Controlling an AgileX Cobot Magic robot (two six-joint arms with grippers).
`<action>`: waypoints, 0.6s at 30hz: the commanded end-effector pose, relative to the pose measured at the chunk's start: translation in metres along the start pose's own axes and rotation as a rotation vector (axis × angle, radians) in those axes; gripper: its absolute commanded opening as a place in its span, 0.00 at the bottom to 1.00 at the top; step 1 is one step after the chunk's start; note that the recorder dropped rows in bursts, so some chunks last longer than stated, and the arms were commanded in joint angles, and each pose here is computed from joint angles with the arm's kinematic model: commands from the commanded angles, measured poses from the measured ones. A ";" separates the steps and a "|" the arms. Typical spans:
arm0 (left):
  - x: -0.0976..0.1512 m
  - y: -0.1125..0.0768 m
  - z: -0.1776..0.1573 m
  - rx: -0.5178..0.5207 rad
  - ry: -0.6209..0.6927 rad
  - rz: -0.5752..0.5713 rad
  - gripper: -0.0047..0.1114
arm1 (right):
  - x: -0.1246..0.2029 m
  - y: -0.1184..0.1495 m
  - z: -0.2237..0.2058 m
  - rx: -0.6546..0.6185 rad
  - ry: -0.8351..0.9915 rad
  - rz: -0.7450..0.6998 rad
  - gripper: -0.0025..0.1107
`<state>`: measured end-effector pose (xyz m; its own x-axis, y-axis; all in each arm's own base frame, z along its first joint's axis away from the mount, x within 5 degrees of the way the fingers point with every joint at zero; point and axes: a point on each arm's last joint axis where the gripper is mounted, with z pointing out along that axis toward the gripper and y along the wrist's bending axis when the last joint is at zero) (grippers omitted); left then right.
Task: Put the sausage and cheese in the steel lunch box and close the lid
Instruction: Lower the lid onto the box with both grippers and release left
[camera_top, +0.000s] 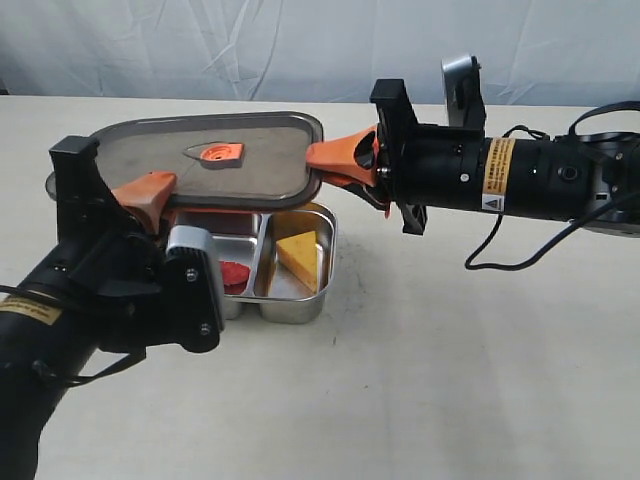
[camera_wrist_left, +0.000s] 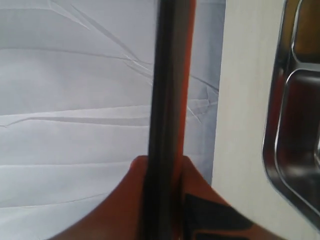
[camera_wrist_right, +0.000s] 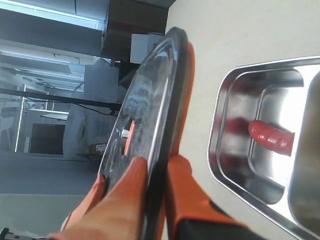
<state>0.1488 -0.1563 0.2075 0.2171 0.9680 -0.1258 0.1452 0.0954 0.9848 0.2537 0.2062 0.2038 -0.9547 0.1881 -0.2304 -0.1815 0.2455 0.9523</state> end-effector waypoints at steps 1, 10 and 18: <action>-0.011 -0.002 -0.001 0.027 -0.100 -0.051 0.04 | 0.005 0.000 0.003 0.018 0.035 -0.074 0.01; -0.009 -0.004 -0.001 0.054 -0.078 -0.116 0.41 | 0.003 -0.004 0.003 0.059 0.019 -0.106 0.01; -0.003 -0.011 -0.002 0.129 -0.004 -0.172 0.41 | -0.001 -0.010 0.003 0.122 -0.026 -0.095 0.01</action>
<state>0.1445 -0.1600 0.1963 0.2079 0.9416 -0.2649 0.2970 0.1973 0.9343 0.2545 0.2069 0.1968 -0.9379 0.1777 -0.2981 -0.2262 0.3384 0.9134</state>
